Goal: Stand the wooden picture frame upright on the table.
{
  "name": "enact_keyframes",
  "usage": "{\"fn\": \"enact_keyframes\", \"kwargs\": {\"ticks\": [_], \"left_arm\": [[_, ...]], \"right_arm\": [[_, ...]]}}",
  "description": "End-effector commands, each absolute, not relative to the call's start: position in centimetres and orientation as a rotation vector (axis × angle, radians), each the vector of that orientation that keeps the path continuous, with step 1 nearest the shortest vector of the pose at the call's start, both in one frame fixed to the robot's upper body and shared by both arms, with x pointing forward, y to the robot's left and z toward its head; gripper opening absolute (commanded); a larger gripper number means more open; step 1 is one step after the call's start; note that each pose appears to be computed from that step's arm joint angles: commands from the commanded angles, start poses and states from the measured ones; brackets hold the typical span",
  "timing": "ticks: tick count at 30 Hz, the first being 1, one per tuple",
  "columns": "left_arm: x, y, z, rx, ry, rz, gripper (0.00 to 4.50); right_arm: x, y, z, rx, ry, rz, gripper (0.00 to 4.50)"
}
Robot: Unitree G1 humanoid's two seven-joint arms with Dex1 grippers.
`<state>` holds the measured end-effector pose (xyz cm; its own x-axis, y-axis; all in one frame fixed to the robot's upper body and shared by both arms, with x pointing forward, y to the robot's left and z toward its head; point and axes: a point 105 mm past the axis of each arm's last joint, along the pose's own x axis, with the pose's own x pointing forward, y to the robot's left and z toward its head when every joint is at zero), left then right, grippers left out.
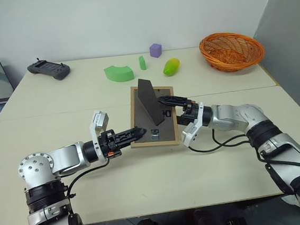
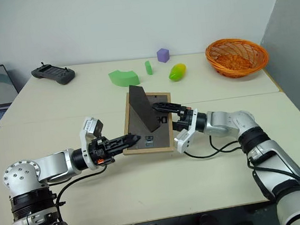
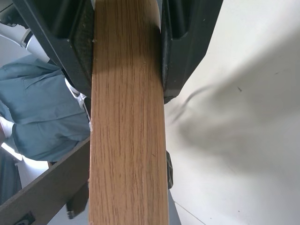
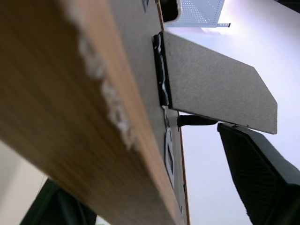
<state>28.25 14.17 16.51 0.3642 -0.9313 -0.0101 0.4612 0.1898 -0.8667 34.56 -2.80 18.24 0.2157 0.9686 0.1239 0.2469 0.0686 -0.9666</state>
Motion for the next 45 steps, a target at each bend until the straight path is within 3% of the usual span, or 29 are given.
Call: {"fn": "enact_keyframes", "kwargs": {"ticks": [1,6,8,10,17,20,22,26,30,37,45], "left_arm": [[27.8,13.8,17.3,-0.906,0.608,-1.111,1.37],[27.5,13.7,17.3,-0.907,0.615,-1.107,1.37],[27.4,13.8,17.2,-0.904,0.617,-1.103,1.37],[27.4,14.0,17.3,-0.893,0.61,-1.09,2.0],[28.7,17.5,19.0,-0.81,0.514,-0.967,3.47],[30.7,20.8,20.4,-0.729,0.4,-0.81,4.1],[31.3,21.4,21.1,-0.546,0.34,-0.75,4.49],[31.4,20.9,23.4,-0.242,0.19,-0.736,4.49],[30.1,19.6,23.0,0.047,0.151,-0.783,4.49],[29.4,19.9,21.8,0.126,0.129,-0.766,4.49],[29.3,19.8,20.0,0.107,0.162,-0.766,4.49]], "right_arm": [[35.3,-2.8,20.1,-1.401,-1.295,0.758,2.87],[36.4,-3.8,20.6,-1.413,-1.253,0.709,1.71],[36.5,-4.0,20.7,-1.411,-1.253,0.71,1.48],[36.3,-4.4,20.7,-1.399,-1.249,0.724,1.48],[35.9,-5.2,20.9,-1.302,-1.159,0.833,1.31],[36.7,-5.2,20.3,-1.141,-0.952,0.918,1.31],[37.0,-4.9,19.9,-1.032,-0.8,1.009,1.31],[36.9,-3.8,20.6,-0.705,-0.533,1.225,1.31],[37.4,-2.7,21.3,-0.315,-0.239,1.383,1.31],[38.8,-2.3,18.2,0.022,0.166,1.416,1.31],[38.8,-1.4,15.2,0.092,0.293,1.412,1.31]]}}
